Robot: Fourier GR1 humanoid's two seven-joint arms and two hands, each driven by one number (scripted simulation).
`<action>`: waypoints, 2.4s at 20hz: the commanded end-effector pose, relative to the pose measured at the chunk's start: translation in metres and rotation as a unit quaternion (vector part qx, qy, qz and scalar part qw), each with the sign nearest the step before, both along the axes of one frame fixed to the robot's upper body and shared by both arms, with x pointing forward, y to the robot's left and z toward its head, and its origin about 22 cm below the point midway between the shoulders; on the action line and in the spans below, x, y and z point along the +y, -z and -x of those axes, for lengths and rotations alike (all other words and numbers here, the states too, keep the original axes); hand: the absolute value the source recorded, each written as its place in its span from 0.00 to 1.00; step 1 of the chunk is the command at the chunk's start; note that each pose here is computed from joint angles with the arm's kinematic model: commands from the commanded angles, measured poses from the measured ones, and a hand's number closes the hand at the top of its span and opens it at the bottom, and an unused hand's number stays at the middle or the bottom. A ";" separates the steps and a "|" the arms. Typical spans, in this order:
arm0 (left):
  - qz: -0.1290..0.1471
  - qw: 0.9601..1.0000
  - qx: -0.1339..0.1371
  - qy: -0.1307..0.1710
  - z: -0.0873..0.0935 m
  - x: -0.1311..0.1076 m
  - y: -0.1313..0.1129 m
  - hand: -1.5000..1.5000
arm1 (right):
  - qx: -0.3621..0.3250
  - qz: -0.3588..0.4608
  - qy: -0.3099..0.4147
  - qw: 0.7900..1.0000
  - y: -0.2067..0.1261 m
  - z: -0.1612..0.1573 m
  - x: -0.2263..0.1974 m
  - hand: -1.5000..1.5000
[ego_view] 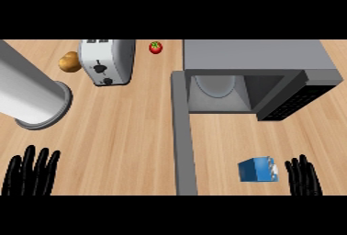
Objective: Pick up the milk, place it into the microwave and close the microwave
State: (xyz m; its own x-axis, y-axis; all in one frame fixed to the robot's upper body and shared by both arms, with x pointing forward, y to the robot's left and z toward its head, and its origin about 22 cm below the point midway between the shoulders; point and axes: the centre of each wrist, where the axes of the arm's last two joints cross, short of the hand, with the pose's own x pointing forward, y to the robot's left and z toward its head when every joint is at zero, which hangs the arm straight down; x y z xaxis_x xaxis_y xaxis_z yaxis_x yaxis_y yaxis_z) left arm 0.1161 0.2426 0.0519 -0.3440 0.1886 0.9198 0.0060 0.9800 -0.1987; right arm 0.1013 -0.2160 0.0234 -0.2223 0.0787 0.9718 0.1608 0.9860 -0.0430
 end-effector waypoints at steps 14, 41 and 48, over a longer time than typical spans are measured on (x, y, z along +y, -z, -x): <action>-0.002 1.000 -0.010 -0.013 0.023 0.007 0.010 0.00 | 0.034 0.030 0.074 0.996 0.117 -0.004 -0.049 0.00; 0.011 1.000 0.000 -0.003 0.026 0.006 0.002 0.00 | 0.003 0.021 0.033 0.999 0.177 -0.052 -0.046 0.00; -0.007 1.000 -0.003 0.004 0.060 0.018 0.015 0.00 | 0.008 0.016 0.057 0.998 0.175 -0.055 -0.048 0.00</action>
